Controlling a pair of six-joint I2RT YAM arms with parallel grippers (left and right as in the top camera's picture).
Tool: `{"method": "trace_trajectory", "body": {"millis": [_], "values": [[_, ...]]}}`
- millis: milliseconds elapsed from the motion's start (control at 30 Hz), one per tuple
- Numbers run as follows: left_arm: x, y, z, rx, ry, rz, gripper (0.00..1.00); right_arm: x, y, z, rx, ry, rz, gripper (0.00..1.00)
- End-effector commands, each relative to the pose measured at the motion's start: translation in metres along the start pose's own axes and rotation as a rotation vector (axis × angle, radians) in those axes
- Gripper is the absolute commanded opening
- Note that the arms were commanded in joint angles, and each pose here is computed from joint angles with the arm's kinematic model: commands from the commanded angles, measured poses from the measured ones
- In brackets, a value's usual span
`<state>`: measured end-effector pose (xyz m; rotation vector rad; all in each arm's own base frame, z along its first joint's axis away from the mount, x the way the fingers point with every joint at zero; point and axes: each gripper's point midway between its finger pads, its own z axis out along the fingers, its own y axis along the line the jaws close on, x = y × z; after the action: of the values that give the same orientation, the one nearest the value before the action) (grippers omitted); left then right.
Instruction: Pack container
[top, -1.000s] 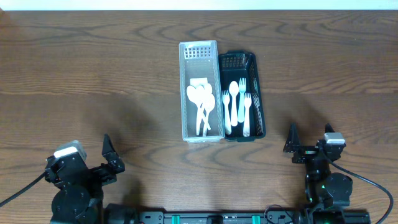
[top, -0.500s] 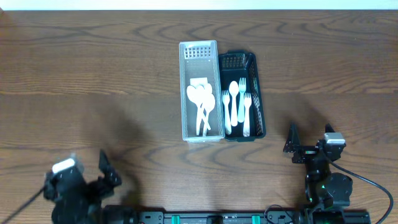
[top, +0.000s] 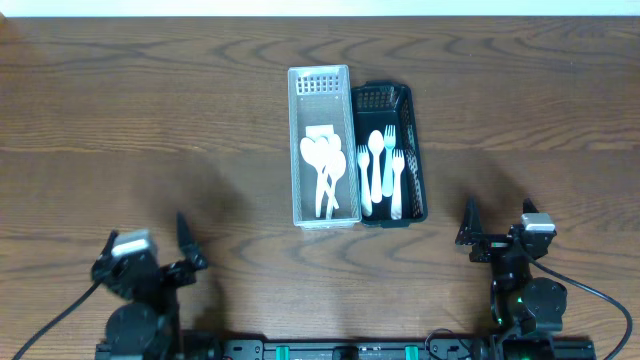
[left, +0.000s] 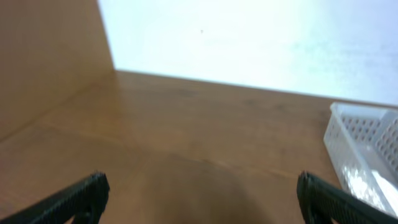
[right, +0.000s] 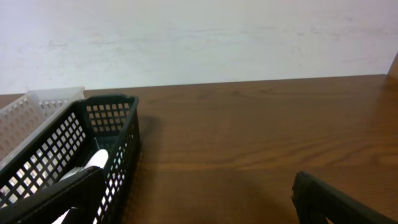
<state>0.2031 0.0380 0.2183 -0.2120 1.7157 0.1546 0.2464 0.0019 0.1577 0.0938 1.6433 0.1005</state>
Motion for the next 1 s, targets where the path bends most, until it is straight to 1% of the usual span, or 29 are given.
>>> {"method": "trace_trajectory", "body": {"millis": [0,67,233,367,500,700,800,967], "values": [[0.027,-0.012,0.018,0.059,0.017,0.043,0.98,0.001,0.000,0.000,0.002,0.000,0.011,0.99],[0.038,-0.014,0.026,0.070,0.018,0.040,0.98,0.001,0.000,0.000,0.002,0.000,0.011,0.99],[0.050,-0.012,0.035,0.061,0.005,0.039,0.98,0.001,0.000,0.000,0.002,0.000,0.011,0.99],[0.066,-0.012,0.039,0.060,0.038,0.044,0.98,0.001,0.000,0.000,0.002,0.000,0.011,0.99],[0.080,-0.021,0.041,0.113,0.068,0.048,0.98,0.001,0.000,0.000,0.002,0.000,0.011,0.99],[0.079,-0.027,0.041,0.145,0.060,0.072,0.98,0.001,0.000,0.000,0.002,0.000,0.011,0.99],[0.079,-0.040,0.039,0.225,0.045,0.146,0.98,0.001,0.000,0.000,0.002,0.000,0.011,0.99],[0.079,-0.041,0.039,0.231,0.048,0.122,0.98,0.001,0.000,0.000,0.002,0.000,0.011,0.99]]}}
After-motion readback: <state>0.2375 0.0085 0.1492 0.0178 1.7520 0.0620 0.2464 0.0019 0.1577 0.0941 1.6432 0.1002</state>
